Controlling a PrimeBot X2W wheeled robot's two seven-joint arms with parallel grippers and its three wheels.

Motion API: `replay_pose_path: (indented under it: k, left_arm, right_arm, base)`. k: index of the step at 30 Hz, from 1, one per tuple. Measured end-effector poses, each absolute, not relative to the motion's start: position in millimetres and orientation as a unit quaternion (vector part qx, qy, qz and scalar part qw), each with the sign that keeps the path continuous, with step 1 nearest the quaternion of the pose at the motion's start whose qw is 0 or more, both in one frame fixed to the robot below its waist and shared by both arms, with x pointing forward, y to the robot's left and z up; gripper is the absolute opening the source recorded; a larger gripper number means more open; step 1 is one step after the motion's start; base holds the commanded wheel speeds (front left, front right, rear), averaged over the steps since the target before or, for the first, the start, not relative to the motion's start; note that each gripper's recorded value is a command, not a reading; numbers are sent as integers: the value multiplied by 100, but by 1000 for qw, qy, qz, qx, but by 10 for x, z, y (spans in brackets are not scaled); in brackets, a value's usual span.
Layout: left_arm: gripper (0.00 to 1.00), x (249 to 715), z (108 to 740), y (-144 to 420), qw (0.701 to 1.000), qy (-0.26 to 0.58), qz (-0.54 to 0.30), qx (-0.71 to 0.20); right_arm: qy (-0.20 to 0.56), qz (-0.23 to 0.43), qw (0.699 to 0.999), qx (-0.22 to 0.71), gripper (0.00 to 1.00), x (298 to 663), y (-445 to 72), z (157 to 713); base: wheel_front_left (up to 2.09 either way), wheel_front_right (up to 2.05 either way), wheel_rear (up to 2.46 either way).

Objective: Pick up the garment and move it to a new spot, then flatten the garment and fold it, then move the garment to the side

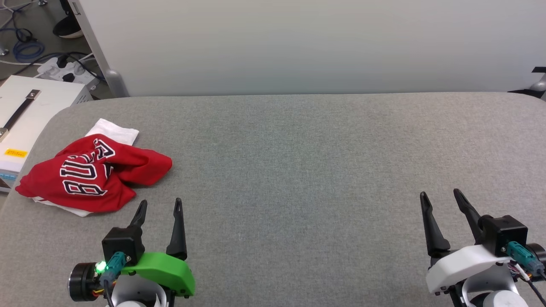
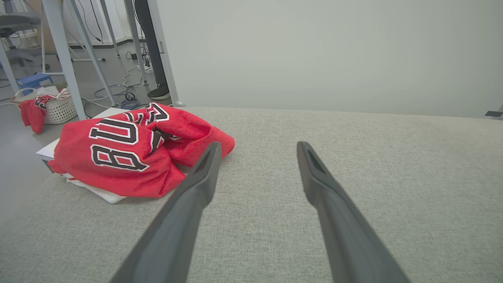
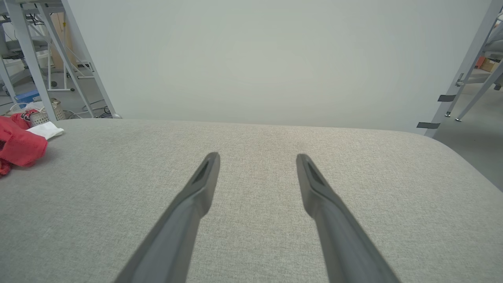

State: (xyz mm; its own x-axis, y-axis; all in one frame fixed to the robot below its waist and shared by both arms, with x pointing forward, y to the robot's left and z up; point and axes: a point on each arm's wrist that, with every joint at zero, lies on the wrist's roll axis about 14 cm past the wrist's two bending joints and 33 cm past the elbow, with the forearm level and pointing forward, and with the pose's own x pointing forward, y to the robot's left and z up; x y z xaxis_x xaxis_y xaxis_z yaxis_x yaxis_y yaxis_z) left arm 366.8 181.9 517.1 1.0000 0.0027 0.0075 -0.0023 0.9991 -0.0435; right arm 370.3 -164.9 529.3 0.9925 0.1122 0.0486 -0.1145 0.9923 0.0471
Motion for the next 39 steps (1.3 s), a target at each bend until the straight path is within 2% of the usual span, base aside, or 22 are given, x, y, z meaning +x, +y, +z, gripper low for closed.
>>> replay_pose_path:
  k: [39]
  left_arm:
    - [100,3634,5099,1818,998,-15,0,-63]
  right_arm:
    - [-52,52,996,59,100,3726,-1670,5335]
  base:
    - [0,0,0]
